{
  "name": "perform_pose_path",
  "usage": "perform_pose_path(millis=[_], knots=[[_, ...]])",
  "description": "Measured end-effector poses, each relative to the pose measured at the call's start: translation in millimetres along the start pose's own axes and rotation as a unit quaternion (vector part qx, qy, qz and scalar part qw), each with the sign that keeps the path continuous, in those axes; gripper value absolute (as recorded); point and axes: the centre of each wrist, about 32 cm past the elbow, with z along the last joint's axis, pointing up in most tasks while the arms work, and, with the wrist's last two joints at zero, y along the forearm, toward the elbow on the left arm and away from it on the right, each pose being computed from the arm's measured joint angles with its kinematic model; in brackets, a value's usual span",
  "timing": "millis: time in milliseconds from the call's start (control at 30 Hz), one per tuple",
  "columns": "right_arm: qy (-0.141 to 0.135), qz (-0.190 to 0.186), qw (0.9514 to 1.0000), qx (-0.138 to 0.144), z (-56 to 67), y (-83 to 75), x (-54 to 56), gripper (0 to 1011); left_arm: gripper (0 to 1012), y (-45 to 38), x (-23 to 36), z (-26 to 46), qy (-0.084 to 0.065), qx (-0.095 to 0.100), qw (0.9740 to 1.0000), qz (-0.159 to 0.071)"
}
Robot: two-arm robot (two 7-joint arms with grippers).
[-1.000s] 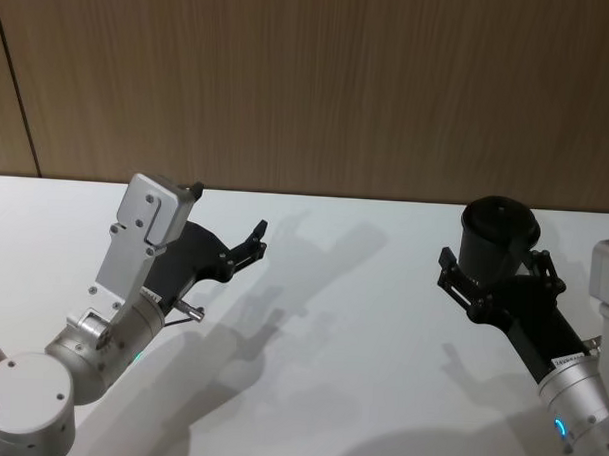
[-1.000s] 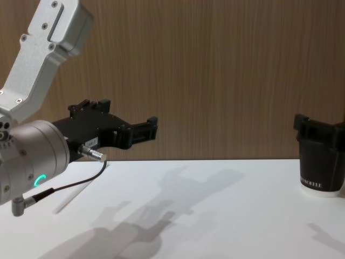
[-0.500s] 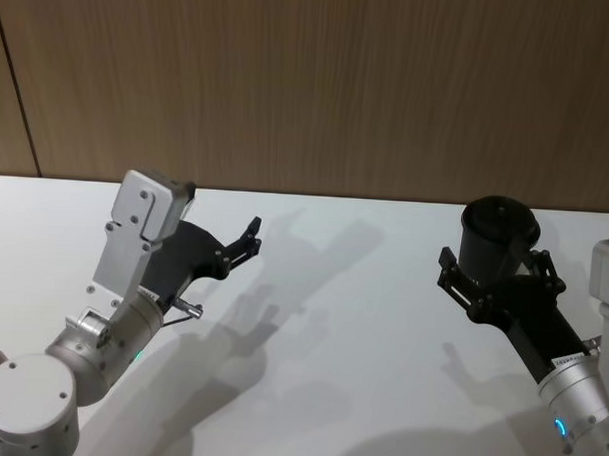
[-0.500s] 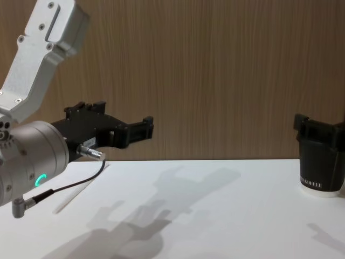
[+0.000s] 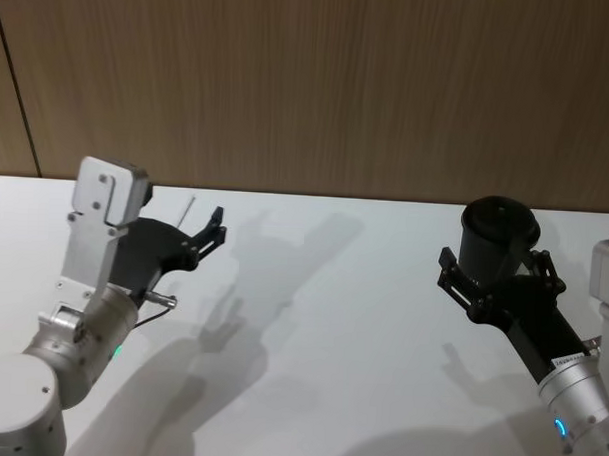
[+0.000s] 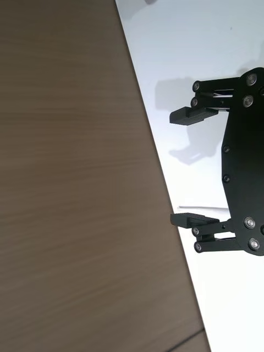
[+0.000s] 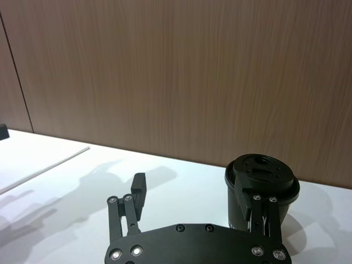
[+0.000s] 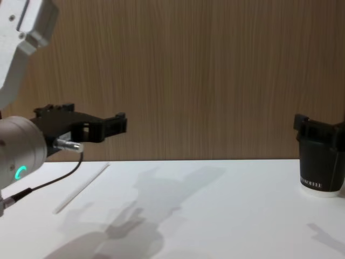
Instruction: Pick up the straw with one hand, pass it to the other hand, and insert it into the cup.
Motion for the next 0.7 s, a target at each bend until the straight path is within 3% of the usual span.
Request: perform_pose_path(millis=[333, 700], knots=[[0.000, 0.000, 1.0000, 0.000, 0.0, 0.0, 0.0, 1001, 1000, 9.7, 5.7, 11.0, 0.016, 0.037, 0.9981, 0.047], [0.000, 0.000, 1.0000, 0.000, 0.0, 0.0, 0.0, 1001, 1000, 16.9, 11.1, 22.0, 0.022, 0.088, 0.9926, 0.081]])
